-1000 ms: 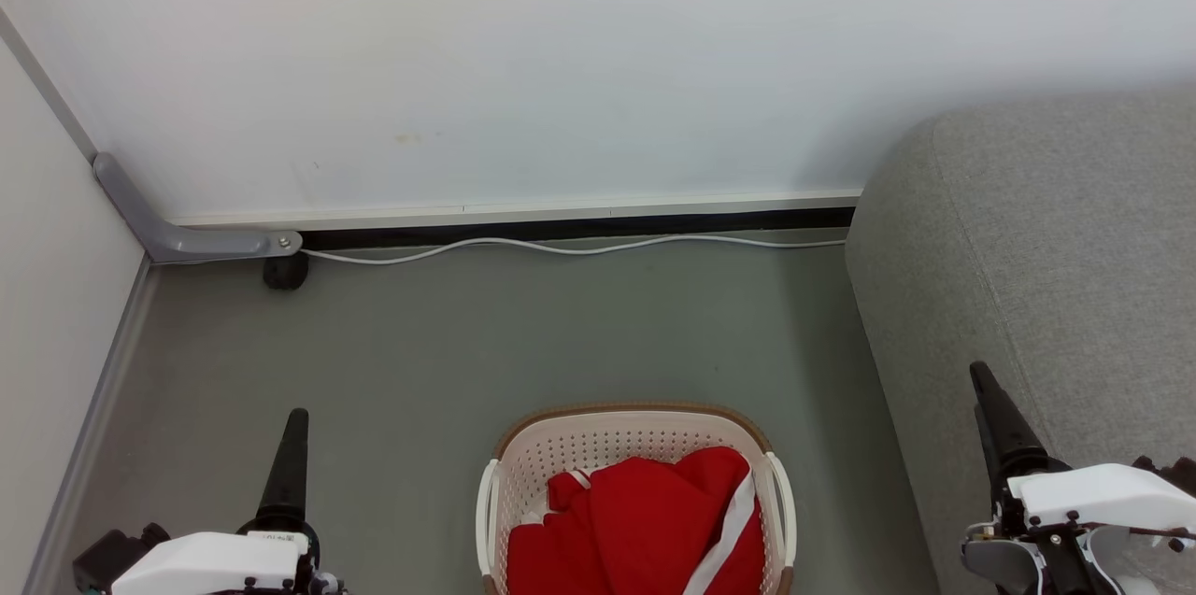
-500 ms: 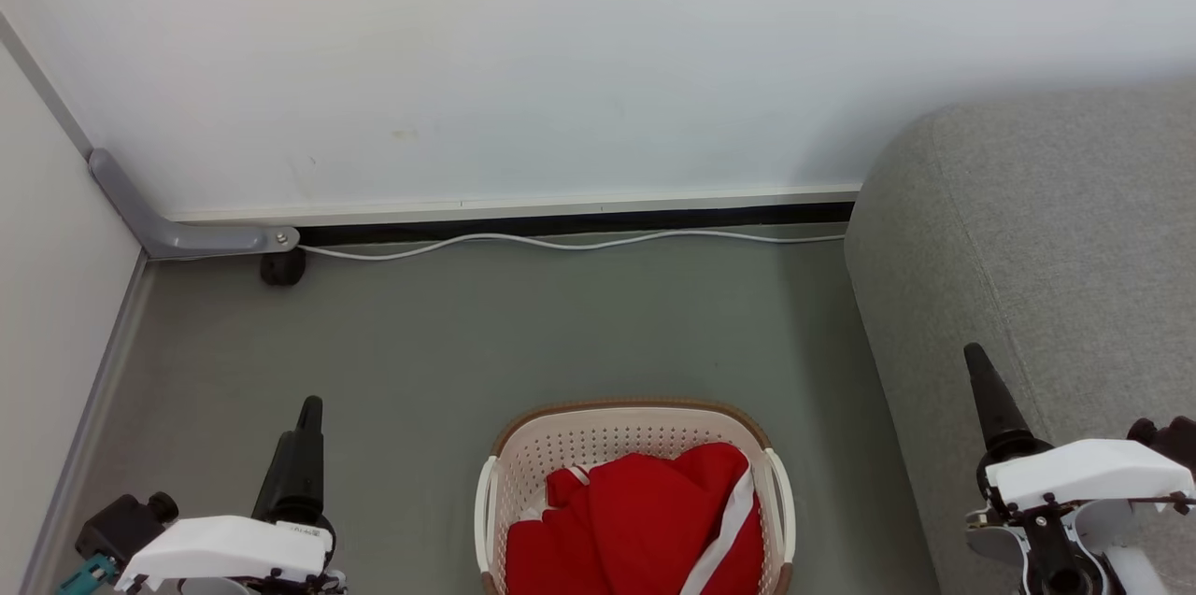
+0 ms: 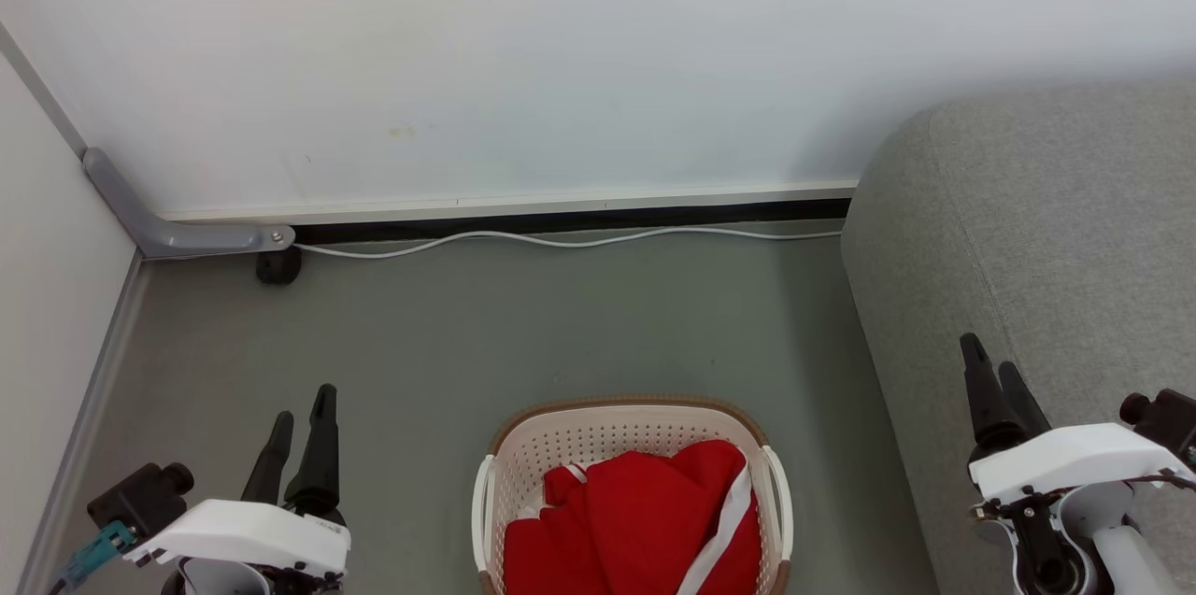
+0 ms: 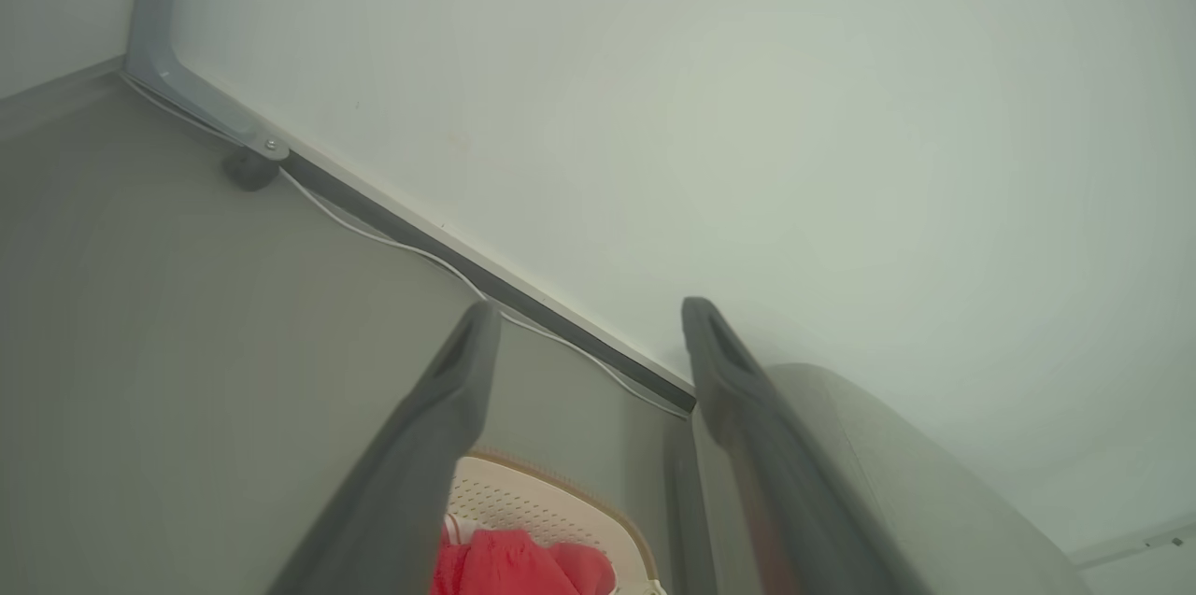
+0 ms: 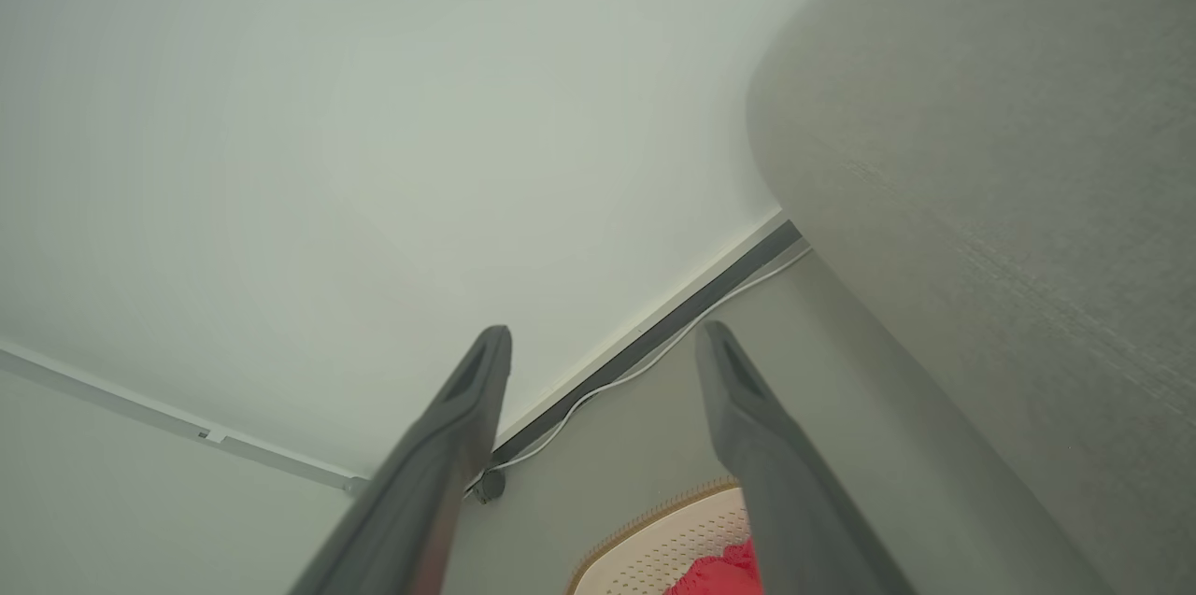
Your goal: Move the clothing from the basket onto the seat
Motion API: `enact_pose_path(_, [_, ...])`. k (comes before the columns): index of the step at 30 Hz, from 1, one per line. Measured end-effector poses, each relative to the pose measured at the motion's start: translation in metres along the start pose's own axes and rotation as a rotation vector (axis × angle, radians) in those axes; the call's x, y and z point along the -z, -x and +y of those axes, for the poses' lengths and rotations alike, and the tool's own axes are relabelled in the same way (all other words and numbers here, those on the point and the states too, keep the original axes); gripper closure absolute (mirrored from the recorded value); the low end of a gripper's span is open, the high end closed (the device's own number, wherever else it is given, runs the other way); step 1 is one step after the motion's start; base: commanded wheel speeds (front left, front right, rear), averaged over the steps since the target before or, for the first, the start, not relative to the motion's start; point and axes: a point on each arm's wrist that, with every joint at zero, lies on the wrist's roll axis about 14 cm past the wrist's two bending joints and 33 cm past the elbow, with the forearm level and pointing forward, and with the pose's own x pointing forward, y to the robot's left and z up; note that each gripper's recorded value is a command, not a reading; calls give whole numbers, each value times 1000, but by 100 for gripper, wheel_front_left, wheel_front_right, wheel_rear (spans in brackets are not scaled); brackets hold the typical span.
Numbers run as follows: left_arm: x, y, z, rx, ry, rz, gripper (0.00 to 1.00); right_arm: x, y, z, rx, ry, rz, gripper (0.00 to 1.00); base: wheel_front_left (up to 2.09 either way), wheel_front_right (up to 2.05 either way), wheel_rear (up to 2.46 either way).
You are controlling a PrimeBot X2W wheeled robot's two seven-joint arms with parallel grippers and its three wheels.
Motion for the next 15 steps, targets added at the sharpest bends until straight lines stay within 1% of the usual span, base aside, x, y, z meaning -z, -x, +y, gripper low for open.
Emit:
enact_pose_path(7, [-5, -5, -5, 19, -115, -14, 0, -3, -5, 3, -12, 98, -6, 0, 0, 0, 0])
enact_pose_path(15, [-8, -9, -10, 38, -211, -31, 0, -6, -11, 8, -31, 194, -12, 0, 0, 0, 0])
